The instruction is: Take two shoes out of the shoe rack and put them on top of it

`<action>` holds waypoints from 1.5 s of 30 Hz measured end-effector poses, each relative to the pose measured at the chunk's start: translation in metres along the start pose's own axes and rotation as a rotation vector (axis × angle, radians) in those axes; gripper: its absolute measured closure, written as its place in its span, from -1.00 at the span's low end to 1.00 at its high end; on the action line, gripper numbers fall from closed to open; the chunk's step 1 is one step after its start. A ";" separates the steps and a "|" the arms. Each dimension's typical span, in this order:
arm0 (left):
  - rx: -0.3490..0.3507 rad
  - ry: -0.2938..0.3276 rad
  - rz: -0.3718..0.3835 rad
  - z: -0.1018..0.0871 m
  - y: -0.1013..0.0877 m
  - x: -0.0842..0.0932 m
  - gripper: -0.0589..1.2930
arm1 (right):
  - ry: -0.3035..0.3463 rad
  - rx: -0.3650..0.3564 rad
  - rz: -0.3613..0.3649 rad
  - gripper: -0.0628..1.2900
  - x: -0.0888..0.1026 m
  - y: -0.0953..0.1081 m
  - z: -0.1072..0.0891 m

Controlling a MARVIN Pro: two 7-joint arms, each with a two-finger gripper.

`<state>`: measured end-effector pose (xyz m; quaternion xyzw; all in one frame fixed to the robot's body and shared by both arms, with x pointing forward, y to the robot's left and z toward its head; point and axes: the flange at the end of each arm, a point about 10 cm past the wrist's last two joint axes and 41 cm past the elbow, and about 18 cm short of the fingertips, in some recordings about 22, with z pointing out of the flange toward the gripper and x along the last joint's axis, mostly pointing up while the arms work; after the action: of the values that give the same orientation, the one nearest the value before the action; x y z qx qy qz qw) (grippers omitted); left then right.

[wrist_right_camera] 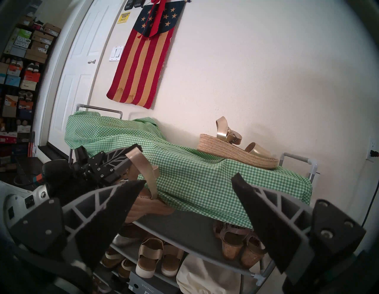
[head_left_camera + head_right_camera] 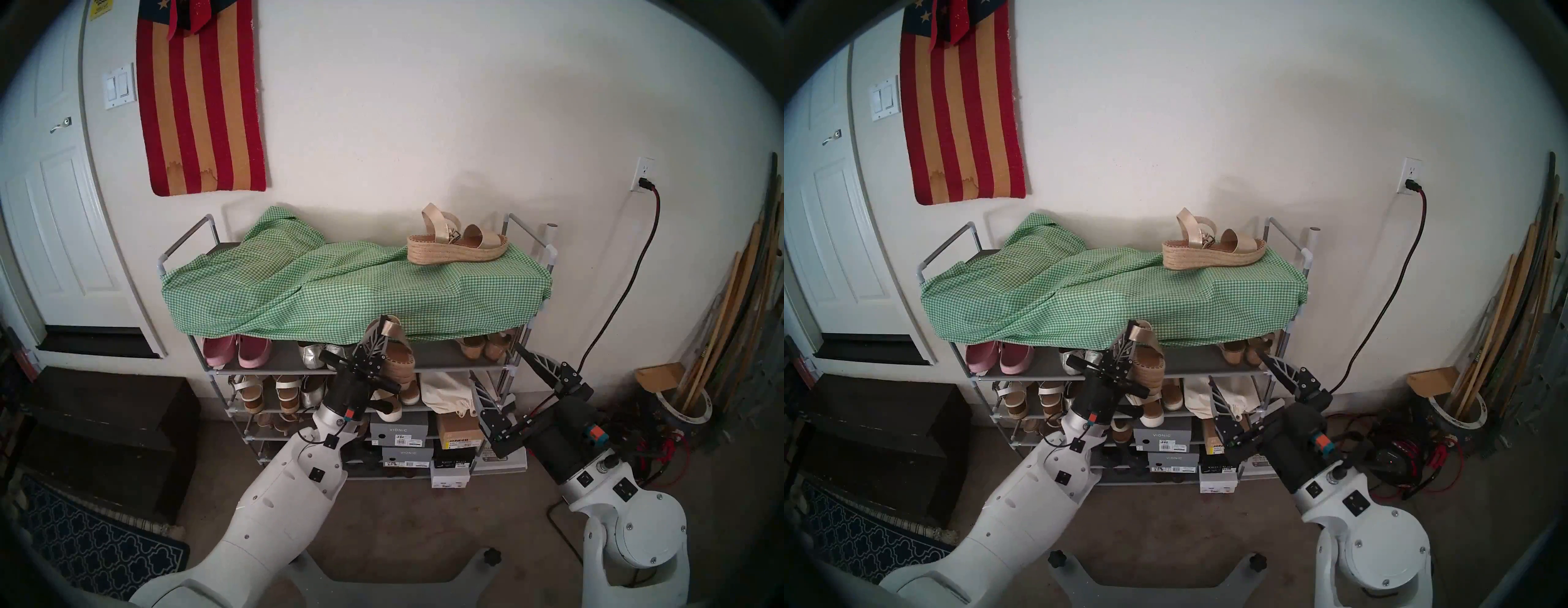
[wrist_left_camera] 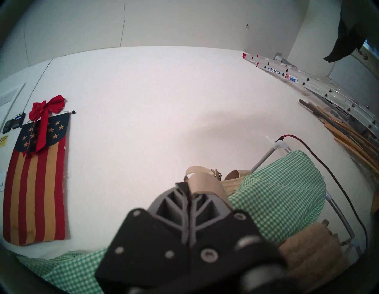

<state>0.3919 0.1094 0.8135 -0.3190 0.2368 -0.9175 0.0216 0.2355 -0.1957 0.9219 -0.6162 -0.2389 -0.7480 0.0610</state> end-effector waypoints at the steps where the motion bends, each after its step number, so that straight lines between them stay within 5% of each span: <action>1: -0.002 0.001 0.000 -0.001 -0.001 0.001 0.94 | 0.000 0.000 0.000 -0.90 0.000 0.000 0.000; 13: -0.077 -0.003 -0.029 -0.033 0.002 0.030 0.94 | 0.001 0.000 0.000 -0.90 0.000 0.000 0.000; 29: -0.292 -0.163 -0.067 -0.096 0.015 0.059 0.94 | 0.001 0.000 0.000 -0.90 0.000 0.000 0.000; 45: -0.293 -0.113 -0.018 -0.058 -0.035 0.083 0.94 | 0.002 0.000 0.000 -0.90 0.000 0.000 0.000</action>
<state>0.2953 0.1494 0.8374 -0.3719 0.3638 -0.8538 -0.0201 0.2354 -0.1957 0.9221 -0.6156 -0.2388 -0.7485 0.0613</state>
